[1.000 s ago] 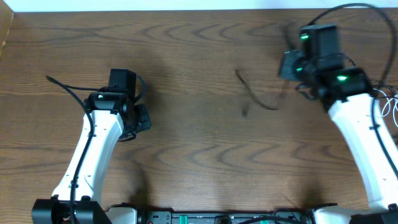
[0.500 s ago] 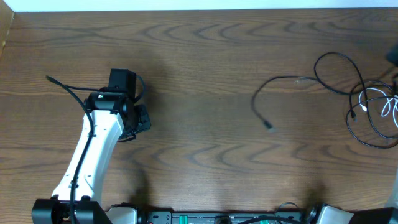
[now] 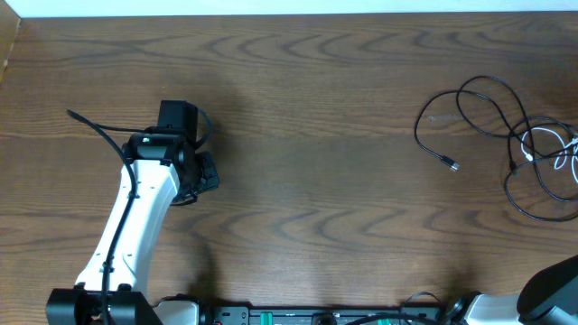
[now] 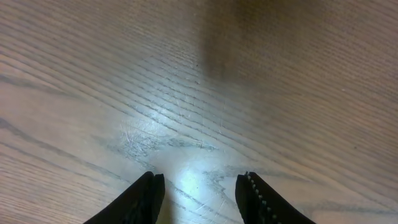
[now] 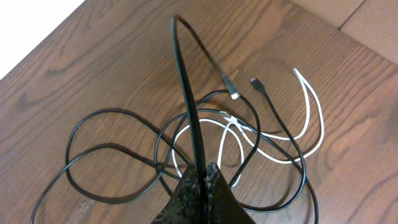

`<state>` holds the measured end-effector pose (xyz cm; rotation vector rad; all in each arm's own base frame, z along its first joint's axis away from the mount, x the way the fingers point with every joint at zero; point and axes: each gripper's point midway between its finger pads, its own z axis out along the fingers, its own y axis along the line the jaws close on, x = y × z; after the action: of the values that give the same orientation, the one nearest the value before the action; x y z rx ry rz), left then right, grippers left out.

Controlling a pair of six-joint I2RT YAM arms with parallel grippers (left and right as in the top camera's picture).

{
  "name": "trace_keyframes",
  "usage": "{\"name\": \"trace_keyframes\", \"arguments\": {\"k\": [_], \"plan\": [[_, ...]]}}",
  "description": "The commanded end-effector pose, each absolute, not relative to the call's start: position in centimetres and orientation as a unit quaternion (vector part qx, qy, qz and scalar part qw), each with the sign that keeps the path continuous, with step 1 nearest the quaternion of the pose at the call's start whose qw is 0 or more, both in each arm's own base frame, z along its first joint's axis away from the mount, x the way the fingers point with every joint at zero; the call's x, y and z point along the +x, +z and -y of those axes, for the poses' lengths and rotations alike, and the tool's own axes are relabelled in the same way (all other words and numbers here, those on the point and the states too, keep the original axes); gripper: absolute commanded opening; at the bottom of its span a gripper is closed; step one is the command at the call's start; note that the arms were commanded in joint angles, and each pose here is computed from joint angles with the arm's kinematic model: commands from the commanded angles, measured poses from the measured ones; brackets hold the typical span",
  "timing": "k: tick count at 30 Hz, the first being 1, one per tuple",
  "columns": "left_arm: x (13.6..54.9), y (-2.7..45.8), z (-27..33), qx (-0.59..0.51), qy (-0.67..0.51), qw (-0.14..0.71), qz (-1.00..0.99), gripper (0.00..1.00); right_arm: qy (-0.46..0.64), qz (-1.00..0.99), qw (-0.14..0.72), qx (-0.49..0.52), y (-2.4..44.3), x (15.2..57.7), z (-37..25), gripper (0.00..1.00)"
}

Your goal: Untangle cables

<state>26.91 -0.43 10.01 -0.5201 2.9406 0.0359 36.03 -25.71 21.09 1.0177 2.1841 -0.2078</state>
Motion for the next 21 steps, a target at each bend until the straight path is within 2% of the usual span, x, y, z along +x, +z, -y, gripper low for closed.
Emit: {"name": "trace_keyframes", "arguments": {"k": [1,2,3,5,9,13,21], "plan": [[26.7,10.0,0.1,-0.168,0.019,0.076,-0.983,0.43,-0.072,-0.848,0.363,0.379,21.8,36.4,25.4,0.07],[26.7,10.0,0.1,-0.168,0.019,0.076,-0.983,0.43,-0.057,-0.85,0.366,0.373,21.8,36.8,25.0,0.28],[26.7,10.0,0.1,-0.168,0.019,0.076,-0.983,0.43,-0.044,-0.852,0.37,0.368,21.9,37.1,24.6,0.45],[26.7,10.0,0.1,-0.168,0.019,0.076,-0.983,0.43,-0.005,-0.86,0.381,0.34,22.1,38.1,23.1,0.59],[26.7,10.0,0.1,-0.168,0.019,0.076,-0.983,0.43,0.061,-0.881,0.393,0.255,22.6,40.1,19.0,0.63],[26.7,10.0,0.1,-0.168,0.019,0.076,-0.983,0.43,0.134,-0.901,0.389,0.134,22.8,42.1,11.5,0.66],[26.7,10.0,0.1,-0.168,0.019,0.076,-0.983,0.43,0.162,-0.93,0.328,0.034,19.4,44.0,0.9,0.72]]}}
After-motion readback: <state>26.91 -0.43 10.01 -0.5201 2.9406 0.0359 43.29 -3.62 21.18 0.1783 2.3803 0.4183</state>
